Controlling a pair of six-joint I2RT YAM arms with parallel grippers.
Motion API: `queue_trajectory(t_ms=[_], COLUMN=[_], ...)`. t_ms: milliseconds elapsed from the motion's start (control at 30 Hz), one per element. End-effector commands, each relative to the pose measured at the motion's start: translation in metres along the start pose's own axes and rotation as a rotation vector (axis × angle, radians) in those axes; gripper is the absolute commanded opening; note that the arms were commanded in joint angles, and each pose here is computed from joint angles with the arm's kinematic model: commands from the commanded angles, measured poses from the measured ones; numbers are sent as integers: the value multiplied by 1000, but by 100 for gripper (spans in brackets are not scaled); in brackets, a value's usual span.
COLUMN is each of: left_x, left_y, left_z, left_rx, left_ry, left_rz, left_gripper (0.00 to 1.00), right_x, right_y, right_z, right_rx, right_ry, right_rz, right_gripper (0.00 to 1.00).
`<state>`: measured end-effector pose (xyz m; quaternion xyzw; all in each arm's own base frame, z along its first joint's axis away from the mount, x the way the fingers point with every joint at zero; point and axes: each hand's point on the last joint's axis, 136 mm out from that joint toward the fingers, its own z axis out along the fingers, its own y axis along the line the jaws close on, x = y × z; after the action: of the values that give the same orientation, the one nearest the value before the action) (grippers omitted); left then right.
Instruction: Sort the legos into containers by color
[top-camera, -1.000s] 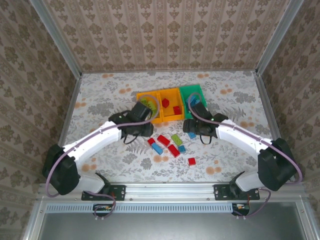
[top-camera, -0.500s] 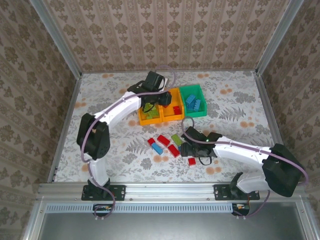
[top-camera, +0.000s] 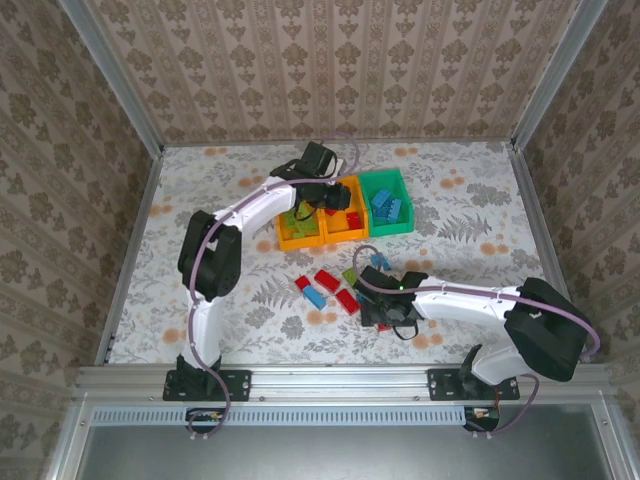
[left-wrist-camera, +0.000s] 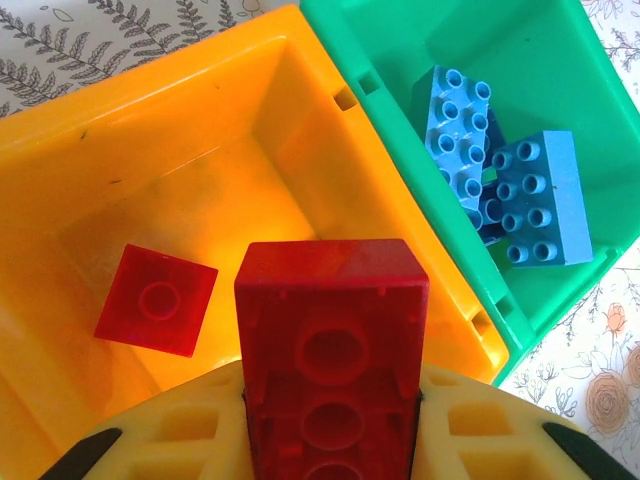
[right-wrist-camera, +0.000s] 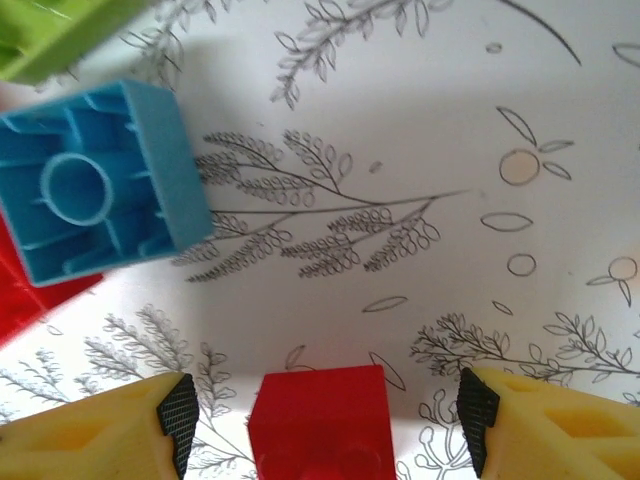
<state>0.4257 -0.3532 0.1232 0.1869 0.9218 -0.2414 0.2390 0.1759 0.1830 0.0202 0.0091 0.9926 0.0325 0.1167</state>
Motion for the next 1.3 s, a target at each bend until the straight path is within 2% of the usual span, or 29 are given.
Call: queue_trajectory(t_ms=[0,200,500,700,767,900,1067,1267], left_x=[-9,-6,-16,-15,-13,-2,28,69], left_y=[-5,-4,-6,1,5,20,41,56], left_z=[1,-3,-31,-59,-68,-85,-95,-98], left_rx=[27,19,-6,-52,-71,-116,-179,-219], left_ry=[-12,-10,-79,-145,-165,-186,-154,-102], left_rz=[-1,-4,8,11,5,-13,-33,-67], left_gripper=[34,46,73,93,99,100,100,100], right_x=[13,14,10,-22,-36,-76,-151,-240], right_y=[-11,-8,-5,4,9,19,34,60], right_z=[4,13,5,-31,-43,-63,-80,-72], right_rx=[37,45,41,-43,-86,-184,-316,-368], right_ry=[42,59,50,-68,-104,-184,-295,-300], right_rz=[25,18,18,42,59,99,176,192], right_gripper=[71,60,30,26,26,26,25,25])
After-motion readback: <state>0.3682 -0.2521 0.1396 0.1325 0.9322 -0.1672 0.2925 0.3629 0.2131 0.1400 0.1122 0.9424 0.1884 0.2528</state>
